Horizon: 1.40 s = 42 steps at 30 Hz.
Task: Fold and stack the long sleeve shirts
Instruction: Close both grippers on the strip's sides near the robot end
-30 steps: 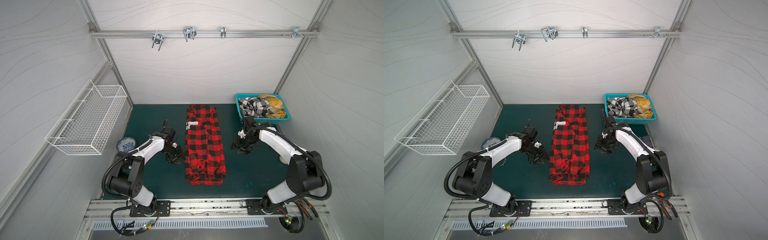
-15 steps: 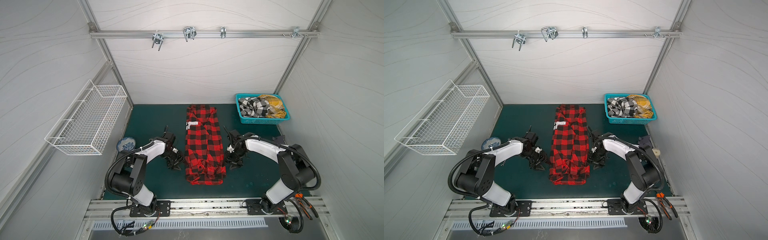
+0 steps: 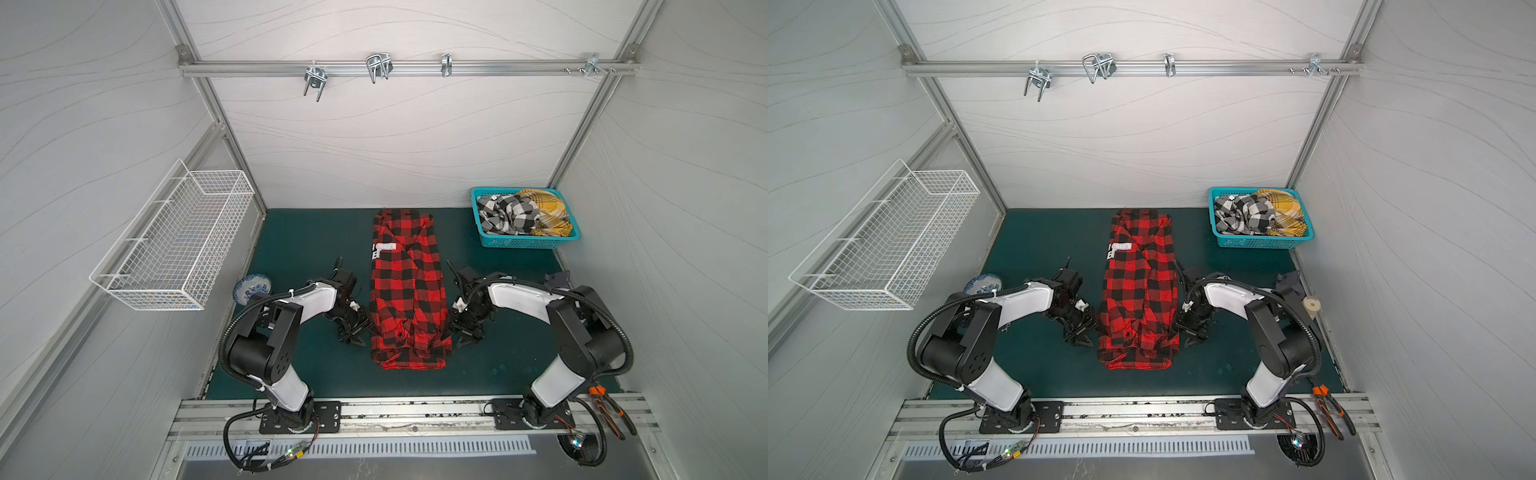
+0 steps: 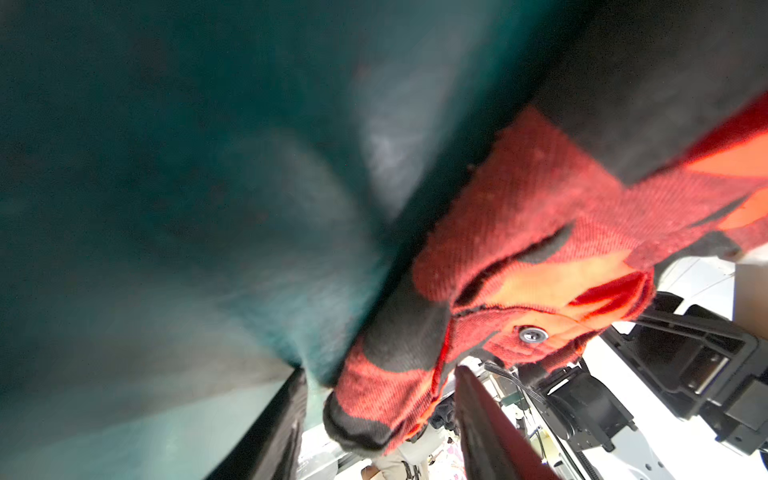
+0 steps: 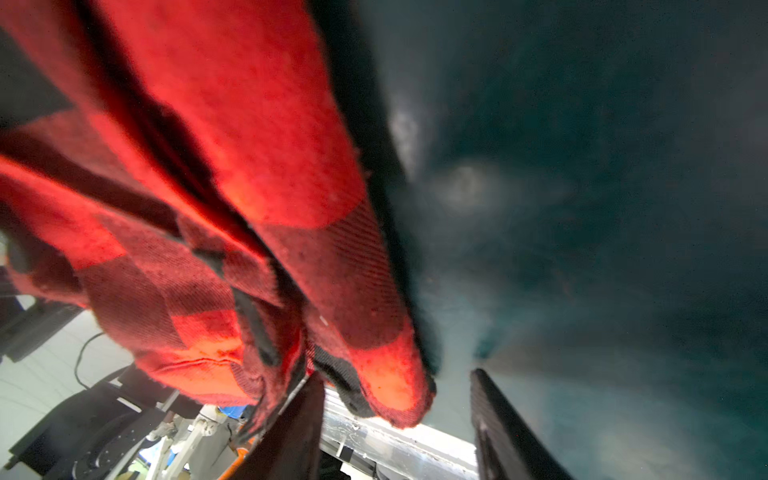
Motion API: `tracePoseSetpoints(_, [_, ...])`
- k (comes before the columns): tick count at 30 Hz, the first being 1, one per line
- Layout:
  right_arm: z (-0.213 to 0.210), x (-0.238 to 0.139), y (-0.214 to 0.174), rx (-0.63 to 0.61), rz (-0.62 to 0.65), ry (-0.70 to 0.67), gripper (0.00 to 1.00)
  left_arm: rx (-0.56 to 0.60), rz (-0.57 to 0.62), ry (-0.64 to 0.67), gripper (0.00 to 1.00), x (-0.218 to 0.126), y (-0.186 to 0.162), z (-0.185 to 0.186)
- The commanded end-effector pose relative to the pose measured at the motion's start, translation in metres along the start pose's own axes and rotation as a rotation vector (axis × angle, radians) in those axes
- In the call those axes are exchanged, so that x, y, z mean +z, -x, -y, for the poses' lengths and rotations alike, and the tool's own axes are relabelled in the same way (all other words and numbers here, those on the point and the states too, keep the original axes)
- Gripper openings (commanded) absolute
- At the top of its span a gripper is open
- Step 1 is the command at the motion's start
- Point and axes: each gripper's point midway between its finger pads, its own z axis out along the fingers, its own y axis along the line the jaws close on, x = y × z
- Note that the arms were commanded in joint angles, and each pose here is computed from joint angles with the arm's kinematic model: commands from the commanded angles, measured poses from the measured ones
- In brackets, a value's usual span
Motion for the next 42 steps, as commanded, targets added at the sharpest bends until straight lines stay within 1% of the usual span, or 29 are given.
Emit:
tracePoseSetpoints(1, [-0.001,0.005,-0.002,0.022,-0.022,0.008,0.50,-0.015,-0.021,0.021,0.55,0.007,-0.001,-0.007])
tracePoseSetpoints(5, [0.000,0.010,-0.002,0.030,-0.040,0.004,0.45,-0.017,-0.036,0.033,0.52,0.010,-0.004,-0.009])
tracePoseSetpoints(7, [0.000,0.011,-0.002,0.031,-0.048,0.001,0.41,-0.008,-0.044,0.042,0.49,0.013,-0.006,-0.008])
tracePoseSetpoints(10, [-0.001,0.011,-0.002,0.024,-0.059,-0.010,0.37,0.000,-0.059,0.049,0.46,0.018,-0.008,-0.007])
tracePoseSetpoints(14, [-0.002,0.013,-0.003,0.015,-0.074,-0.025,0.37,0.001,-0.074,0.048,0.44,0.023,-0.009,-0.007])
tracePoseSetpoints(20, [-0.006,0.015,-0.003,0.013,-0.093,-0.015,0.36,0.004,-0.087,0.054,0.36,0.025,-0.013,-0.008])
tracePoseSetpoints(22, [-0.006,0.014,-0.004,0.011,-0.097,-0.017,0.36,0.006,-0.087,0.059,0.37,0.024,-0.015,-0.009])
tracePoseSetpoints(24, [-0.006,0.011,-0.004,0.010,-0.095,-0.021,0.36,0.012,-0.075,0.065,0.40,0.021,-0.016,-0.011])
tracePoseSetpoints(28, [-0.007,0.008,-0.007,0.008,-0.091,-0.022,0.37,0.022,-0.028,0.122,0.41,0.012,-0.013,-0.017])
tracePoseSetpoints(31, [-0.002,0.012,-0.006,0.018,-0.098,-0.039,0.37,0.028,-0.007,0.114,0.41,0.009,-0.011,-0.013])
tracePoseSetpoints(34, [0.005,0.019,-0.002,0.022,-0.075,-0.054,0.37,0.030,-0.022,0.102,0.40,0.016,-0.010,-0.011])
tracePoseSetpoints(39, [0.004,0.033,0.004,0.003,-0.043,-0.007,0.37,0.034,-0.035,0.093,0.39,0.027,-0.014,-0.007])
tracePoseSetpoints(42, [0.004,0.036,0.002,0.002,-0.037,0.009,0.35,0.035,-0.034,0.096,0.35,0.028,-0.014,-0.006])
